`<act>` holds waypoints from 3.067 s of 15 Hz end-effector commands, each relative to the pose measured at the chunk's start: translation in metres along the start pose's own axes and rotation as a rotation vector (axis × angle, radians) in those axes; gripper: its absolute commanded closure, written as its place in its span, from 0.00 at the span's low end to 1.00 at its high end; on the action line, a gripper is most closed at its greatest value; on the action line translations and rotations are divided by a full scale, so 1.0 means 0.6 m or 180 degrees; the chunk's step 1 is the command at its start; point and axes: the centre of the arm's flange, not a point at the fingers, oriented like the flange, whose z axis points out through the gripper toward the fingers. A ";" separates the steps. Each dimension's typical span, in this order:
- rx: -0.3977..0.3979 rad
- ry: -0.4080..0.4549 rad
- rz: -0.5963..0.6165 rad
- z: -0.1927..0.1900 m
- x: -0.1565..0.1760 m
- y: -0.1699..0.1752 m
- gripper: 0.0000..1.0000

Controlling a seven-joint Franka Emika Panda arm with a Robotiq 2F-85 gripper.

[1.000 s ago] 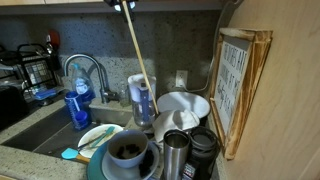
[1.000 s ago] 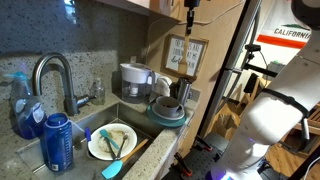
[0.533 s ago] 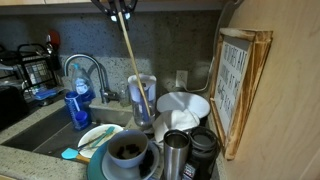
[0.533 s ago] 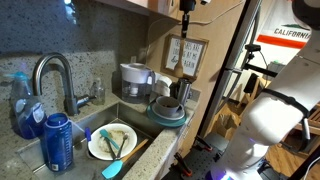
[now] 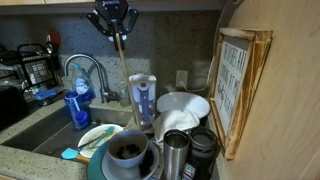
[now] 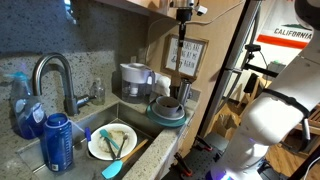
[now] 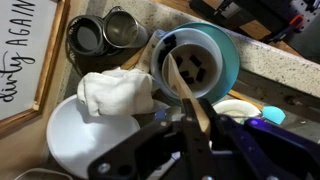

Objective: Remove the wooden spatula from the holder and place it inside the white bowl, stir the contents in the bowl using the spatula, place the spatula back in the holder

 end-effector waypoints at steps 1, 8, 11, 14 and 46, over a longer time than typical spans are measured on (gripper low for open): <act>0.0066 0.0124 0.0057 0.030 -0.009 -0.028 0.97; 0.0195 0.0172 0.0018 0.081 -0.011 -0.063 0.97; 0.0187 0.0183 0.0006 0.107 -0.012 -0.073 0.97; 0.0177 0.0212 0.0030 0.138 -0.014 -0.081 0.97; -0.0089 0.0470 0.0506 0.287 -0.007 -0.062 0.97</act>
